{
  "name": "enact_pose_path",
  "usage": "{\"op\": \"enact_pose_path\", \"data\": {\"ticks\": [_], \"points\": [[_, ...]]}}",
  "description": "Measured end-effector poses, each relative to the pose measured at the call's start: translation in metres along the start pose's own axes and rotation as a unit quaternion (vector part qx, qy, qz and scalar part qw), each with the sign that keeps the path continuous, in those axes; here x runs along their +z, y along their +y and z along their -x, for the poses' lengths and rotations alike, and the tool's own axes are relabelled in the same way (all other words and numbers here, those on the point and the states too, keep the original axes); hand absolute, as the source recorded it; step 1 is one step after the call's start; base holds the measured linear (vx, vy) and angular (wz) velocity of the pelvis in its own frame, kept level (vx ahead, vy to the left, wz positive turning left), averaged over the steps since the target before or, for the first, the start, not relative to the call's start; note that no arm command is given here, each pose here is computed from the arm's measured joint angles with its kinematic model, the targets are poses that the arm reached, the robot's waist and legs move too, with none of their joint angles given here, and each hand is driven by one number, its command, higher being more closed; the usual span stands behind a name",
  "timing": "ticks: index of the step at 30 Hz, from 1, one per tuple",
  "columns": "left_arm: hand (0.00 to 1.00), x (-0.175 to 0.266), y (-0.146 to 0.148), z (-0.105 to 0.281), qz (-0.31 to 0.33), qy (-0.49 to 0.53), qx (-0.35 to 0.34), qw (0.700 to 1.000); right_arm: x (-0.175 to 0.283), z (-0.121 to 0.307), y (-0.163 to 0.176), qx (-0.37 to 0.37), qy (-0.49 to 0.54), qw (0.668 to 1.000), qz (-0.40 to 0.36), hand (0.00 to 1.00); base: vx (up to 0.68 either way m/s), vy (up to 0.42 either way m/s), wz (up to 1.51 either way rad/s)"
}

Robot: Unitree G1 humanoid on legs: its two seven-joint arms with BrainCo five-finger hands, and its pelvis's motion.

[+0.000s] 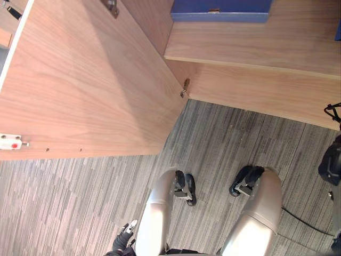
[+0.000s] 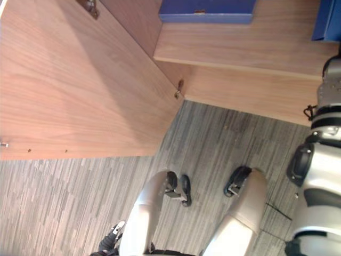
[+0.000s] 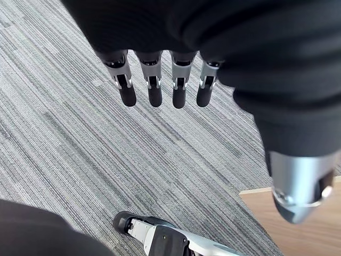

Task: Walk over to the cabinet, pick up the folder, carry it to the office cabinet, place the folder inside the office cabinet, then close the office cabinet door

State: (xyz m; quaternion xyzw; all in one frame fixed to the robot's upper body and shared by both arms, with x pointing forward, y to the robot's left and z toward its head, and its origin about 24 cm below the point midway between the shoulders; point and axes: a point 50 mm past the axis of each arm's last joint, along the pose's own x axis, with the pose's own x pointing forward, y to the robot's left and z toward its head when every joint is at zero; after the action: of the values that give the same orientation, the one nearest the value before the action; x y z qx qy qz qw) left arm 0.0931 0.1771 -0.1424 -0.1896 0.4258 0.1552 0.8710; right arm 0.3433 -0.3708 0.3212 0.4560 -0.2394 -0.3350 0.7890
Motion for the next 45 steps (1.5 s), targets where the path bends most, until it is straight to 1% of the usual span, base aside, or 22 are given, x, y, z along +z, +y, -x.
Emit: {"op": "enact_pose_path", "data": {"ticks": [4,10,18,22,24,26,27,28,29,30,31,32,33,35,36,38,41,45], "points": [[0.0,-0.001,0.001,0.0,0.014,0.0,0.007,1.0,0.003,0.003,0.01,0.03,-0.012,0.999,0.014,0.0,0.05,-0.059,0.02],[0.0,-0.002,0.002,-0.001,0.03,0.001,0.015,0.999,0.01,0.007,0.021,0.072,-0.023,0.997,-0.009,0.0,0.03,-0.049,0.0],[0.0,0.001,0.001,-0.007,0.057,0.003,0.031,0.998,0.016,0.007,0.022,0.083,-0.039,0.996,0.0,0.0,0.04,-0.047,0.01],[0.0,0.0,0.002,-0.008,0.066,0.005,0.033,0.997,0.012,0.007,0.024,0.1,-0.04,0.992,0.061,0.0,0.04,-0.051,-0.03],[0.0,0.0,0.001,-0.008,0.069,0.004,0.034,0.997,0.006,0.006,0.024,0.111,-0.034,0.988,0.106,0.0,0.04,-0.046,-0.1],[0.0,0.001,0.003,-0.009,0.066,0.005,0.036,0.997,-0.005,0.004,0.019,0.118,-0.018,0.976,0.185,0.0,0.05,-0.046,-0.1],[0.0,0.002,0.003,-0.01,0.064,0.004,0.036,0.997,-0.01,0.003,0.016,0.12,-0.011,0.967,0.225,0.0,0.05,-0.04,-0.09],[0.0,0.002,0.003,-0.01,0.063,0.005,0.035,0.997,-0.018,0.002,0.01,0.12,0.002,0.951,0.285,0.0,0.06,-0.038,-0.08],[0.0,0.002,0.004,-0.01,0.064,0.004,0.035,0.997,-0.022,0.001,0.006,0.119,0.011,0.941,0.315,0.0,0.05,-0.031,-0.09],[0.0,0.003,0.005,-0.01,0.063,0.002,0.034,0.997,-0.029,-0.001,-0.001,0.117,0.024,0.924,0.362,0.0,0.07,-0.04,-0.07],[0.0,0.005,0.006,-0.011,0.06,-0.001,0.033,0.998,-0.034,-0.002,-0.008,0.116,0.037,0.9,0.419,0.0,0.07,-0.043,-0.06],[0.0,0.006,0.008,-0.011,0.063,-0.003,0.033,0.998,-0.038,-0.003,-0.015,0.116,0.046,0.879,0.46,0.0,0.09,-0.056,-0.03],[0.0,0.006,0.009,-0.011,0.063,-0.003,0.032,0.998,-0.039,-0.003,-0.017,0.117,0.048,0.865,0.485,0.0,0.08,-0.057,0.0],[0.0,0.007,0.011,-0.01,0.064,-0.003,0.027,0.998,-0.043,-0.004,-0.027,0.119,0.052,0.822,0.554,0.0,0.08,-0.054,0.0],[0.0,0.007,0.011,-0.01,0.062,-0.002,0.026,0.998,-0.043,-0.004,-0.029,0.12,0.052,0.812,0.569,0.0,0.07,-0.046,-0.02],[0.0,0.008,0.015,-0.01,0.05,-0.001,0.023,0.998,-0.052,-0.004,-0.042,0.124,0.064,0.78,0.61,0.0,0.06,-0.037,-0.04],[0.0,0.009,0.016,-0.01,0.044,-0.001,0.018,0.999,-0.058,-0.003,-0.049,0.131,0.076,0.76,0.633,0.0,0.05,-0.026,-0.06],[0.0,0.008,0.016,-0.01,0.042,0.002,0.015,0.999,-0.064,-0.001,-0.056,0.138,0.073,0.714,0.683,0.0,0.06,-0.022,-0.05]]}}
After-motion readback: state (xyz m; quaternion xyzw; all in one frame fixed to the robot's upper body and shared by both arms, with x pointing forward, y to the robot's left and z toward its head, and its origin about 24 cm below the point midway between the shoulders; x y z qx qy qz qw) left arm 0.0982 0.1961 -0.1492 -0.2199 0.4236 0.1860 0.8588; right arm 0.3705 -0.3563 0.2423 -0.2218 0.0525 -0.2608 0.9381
